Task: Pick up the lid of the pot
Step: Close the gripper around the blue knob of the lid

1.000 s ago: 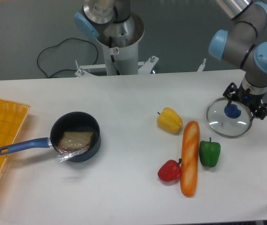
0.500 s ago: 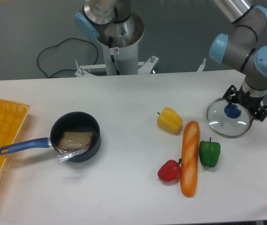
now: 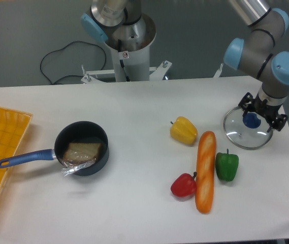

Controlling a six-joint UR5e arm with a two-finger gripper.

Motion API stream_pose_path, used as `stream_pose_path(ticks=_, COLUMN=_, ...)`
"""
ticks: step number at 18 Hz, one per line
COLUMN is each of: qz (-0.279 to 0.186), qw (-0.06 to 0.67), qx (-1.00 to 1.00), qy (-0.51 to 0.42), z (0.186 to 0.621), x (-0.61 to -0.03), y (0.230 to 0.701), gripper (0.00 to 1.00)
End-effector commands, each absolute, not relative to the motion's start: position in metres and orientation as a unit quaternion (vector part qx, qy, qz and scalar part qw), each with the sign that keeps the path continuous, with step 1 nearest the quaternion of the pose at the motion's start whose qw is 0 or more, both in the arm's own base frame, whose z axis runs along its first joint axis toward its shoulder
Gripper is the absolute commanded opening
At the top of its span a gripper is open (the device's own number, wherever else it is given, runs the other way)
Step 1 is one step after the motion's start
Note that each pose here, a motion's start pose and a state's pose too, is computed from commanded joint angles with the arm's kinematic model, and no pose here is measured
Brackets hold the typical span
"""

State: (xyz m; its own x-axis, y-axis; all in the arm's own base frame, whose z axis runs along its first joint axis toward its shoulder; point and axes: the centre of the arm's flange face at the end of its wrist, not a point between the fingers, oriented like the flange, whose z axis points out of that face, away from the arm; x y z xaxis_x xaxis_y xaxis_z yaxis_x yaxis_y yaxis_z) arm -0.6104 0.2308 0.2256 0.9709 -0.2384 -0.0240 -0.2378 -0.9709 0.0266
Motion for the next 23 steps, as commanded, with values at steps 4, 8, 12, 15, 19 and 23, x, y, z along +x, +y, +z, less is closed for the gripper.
stream_pose_path(ticks=4, qz=-0.015, qw=0.012, qx=0.993, qy=-0.12, z=0.2192, x=-0.6056, y=0.23, gripper=1.0)
stream_pose_path(ticks=8, qz=-0.017, qw=0.012, qx=0.993, qy=-0.12, z=0.219, x=-0.6055, y=0.23, gripper=1.0)
stream_pose_path(ticks=12, qz=-0.019, qw=0.012, qx=0.992, qy=-0.121, z=0.2187, x=-0.6062, y=0.2301, gripper=1.0)
stream_pose_path(ticks=15, qz=-0.017, qw=0.012, qx=0.992, qy=-0.121, z=0.2164, x=-0.6057, y=0.229, gripper=0.99)
stream_pose_path(ticks=19, qz=-0.017, qw=0.012, qx=0.992, qy=-0.121, z=0.2159, x=-0.605, y=0.2299, gripper=0.96)
stream_pose_path(ticks=23, qz=-0.02, qw=0.012, qx=0.992, qy=-0.121, z=0.2142, x=-0.6051, y=0.2289, gripper=0.91)
